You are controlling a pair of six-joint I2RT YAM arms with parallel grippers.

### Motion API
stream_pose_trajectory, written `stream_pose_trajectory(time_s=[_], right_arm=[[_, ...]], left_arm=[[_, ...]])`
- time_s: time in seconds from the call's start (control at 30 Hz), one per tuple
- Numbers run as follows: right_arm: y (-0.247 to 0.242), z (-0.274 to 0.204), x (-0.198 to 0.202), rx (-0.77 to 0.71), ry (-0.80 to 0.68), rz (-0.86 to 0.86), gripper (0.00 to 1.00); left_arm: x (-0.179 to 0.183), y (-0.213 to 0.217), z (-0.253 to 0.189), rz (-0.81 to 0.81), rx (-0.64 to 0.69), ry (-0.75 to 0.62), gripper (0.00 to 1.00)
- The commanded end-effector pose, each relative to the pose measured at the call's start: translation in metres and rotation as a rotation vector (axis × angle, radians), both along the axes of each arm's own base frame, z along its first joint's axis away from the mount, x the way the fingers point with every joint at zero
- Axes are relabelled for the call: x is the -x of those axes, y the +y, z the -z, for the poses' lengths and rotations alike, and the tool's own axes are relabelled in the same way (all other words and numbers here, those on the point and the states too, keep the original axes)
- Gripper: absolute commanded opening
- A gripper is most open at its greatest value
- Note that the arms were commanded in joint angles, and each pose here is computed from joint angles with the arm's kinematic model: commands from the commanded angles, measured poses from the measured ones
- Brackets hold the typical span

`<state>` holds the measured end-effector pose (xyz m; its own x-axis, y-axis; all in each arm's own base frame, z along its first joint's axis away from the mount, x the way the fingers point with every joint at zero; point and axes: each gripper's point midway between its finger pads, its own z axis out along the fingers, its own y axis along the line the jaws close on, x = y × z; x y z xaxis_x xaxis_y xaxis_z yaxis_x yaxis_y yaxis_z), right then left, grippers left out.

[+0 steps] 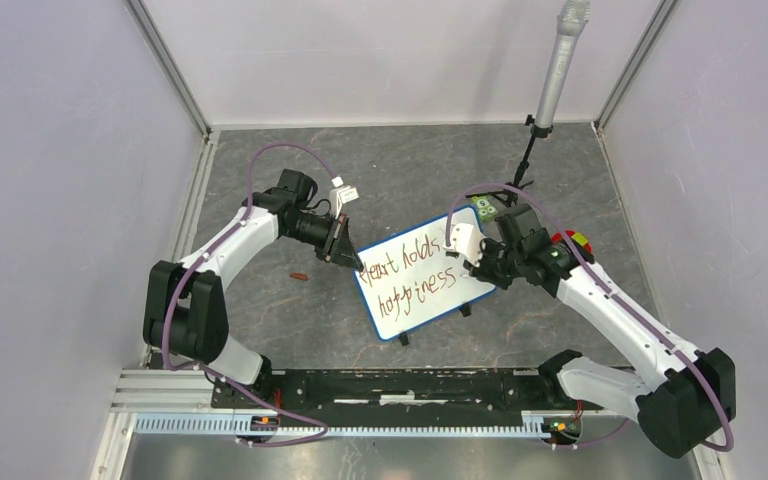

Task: Write a sentence on the whiteboard
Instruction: Write a sentence on the whiteboard, then pick up the pen cap from the center of the board.

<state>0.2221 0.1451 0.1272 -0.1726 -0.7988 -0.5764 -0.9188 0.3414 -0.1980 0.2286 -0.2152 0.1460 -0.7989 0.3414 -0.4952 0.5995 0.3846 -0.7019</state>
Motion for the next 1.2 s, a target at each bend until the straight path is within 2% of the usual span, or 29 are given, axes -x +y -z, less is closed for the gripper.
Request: stream_pose_trajectory(time_s=[0.0,0.4,0.53,0.67,0.83,0.9,1.0,1.17], right_arm=[[0.002,-0.005,-0.012,-0.002,-0.045,0.008,0.0],[0.007,-0.021,-0.005,-0.019,-0.029,-0.043,0.0],[0.014,-0.044,-0.004,-0.059,-0.042,-0.075,0.0],[0.023,-0.063,-0.005,-0.103,-0.043,-0.091,0.0],[0.038,-0.084,-0.008,-0.182,-0.043,-0.103,0.0],[0.046,-0.094,-0.011,-0.223,-0.04,-0.101,0.0],[0.057,-0.106,-0.02,-0.271,-0.035,-0.082,0.0],[0.068,-0.114,-0.028,-0.338,-0.011,-0.046,0.0]], left_arm=[[-0.009,0.0,-0.005,0.014,-0.001,-0.061,0.03],[-0.011,0.0,-0.003,0.01,-0.012,-0.063,0.03],[-0.013,0.0,-0.006,0.008,-0.01,-0.069,0.08],[-0.015,0.0,-0.009,0.003,-0.012,-0.082,0.2],[-0.022,0.002,-0.028,-0.014,0.003,-0.145,0.5],[-0.031,0.009,-0.046,-0.039,0.021,-0.188,0.58],[-0.044,0.035,-0.067,-0.061,0.002,-0.241,0.62],[-0.066,0.116,-0.067,-0.117,-0.141,-0.316,0.6]])
